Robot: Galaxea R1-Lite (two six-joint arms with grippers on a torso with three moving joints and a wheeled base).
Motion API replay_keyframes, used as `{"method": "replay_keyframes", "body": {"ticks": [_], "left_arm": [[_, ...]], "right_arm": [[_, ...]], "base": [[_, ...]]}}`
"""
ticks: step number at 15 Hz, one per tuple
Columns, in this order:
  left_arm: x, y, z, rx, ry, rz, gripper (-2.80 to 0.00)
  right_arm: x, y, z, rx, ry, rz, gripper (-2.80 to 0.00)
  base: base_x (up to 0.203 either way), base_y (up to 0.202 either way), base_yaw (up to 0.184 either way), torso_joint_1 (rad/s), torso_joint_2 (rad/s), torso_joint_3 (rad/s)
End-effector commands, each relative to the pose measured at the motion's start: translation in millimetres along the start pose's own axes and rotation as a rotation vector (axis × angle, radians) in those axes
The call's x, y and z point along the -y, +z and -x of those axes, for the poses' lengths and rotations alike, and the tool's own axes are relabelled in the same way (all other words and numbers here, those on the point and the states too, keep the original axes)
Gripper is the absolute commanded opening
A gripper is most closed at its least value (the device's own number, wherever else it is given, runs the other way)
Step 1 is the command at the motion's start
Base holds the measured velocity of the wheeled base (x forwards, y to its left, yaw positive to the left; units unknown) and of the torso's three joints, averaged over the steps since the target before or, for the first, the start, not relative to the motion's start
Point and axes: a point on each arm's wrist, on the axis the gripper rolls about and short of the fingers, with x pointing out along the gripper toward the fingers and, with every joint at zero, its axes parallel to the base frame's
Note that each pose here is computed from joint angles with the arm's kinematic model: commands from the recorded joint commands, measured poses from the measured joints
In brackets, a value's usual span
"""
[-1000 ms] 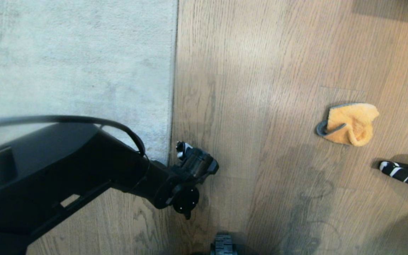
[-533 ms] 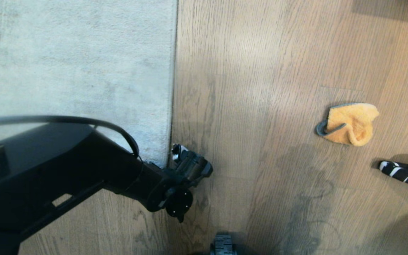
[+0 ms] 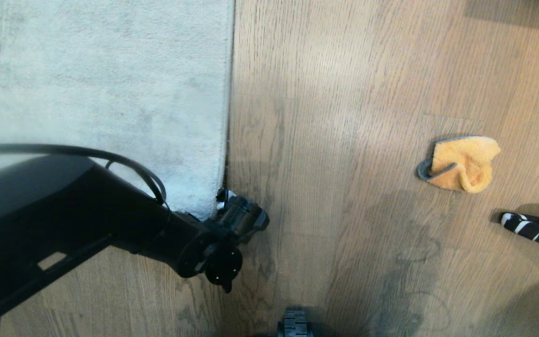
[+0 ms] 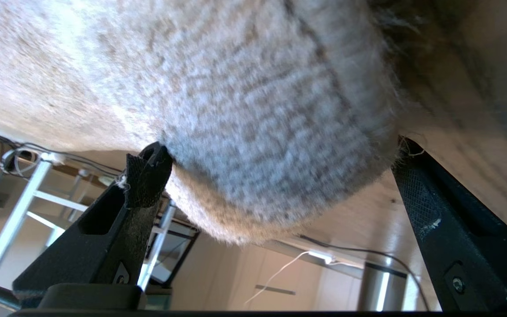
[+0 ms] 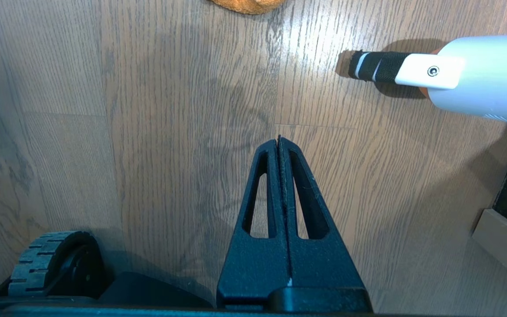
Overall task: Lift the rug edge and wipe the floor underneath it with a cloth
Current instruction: Lift up the carpet
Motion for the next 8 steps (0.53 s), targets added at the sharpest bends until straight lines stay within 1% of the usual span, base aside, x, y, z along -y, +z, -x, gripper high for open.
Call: {"method": "replay_keyframes", "body": {"ticks": [1,4,8], "left_arm": [[-14.3,2.7,-2.5,-0.005,0.021,0.01,0.0],[-24.0,3.6,-6.9,-0.016,0.033,0.029,0.0],[-32.9,-0.1,-7.5,-0.025,0.039,0.038,0.0]], "right_arm": [[0.0,-0.1,0.0,0.0,-0.001,-0.001,-2.8],[0.0,0.0,0.0,0.0,-0.002,-0.001,-2.8],[0.0,-0.1,0.0,0.0,-0.001,0.0,-2.8]], "base": [[0.0,0.0,0.0,0.0,0.0,0.0],[0.0,0.0,0.0,0.0,0.0,0.0],[0.0,0.0,0.0,0.0,0.0,0.0]]}}
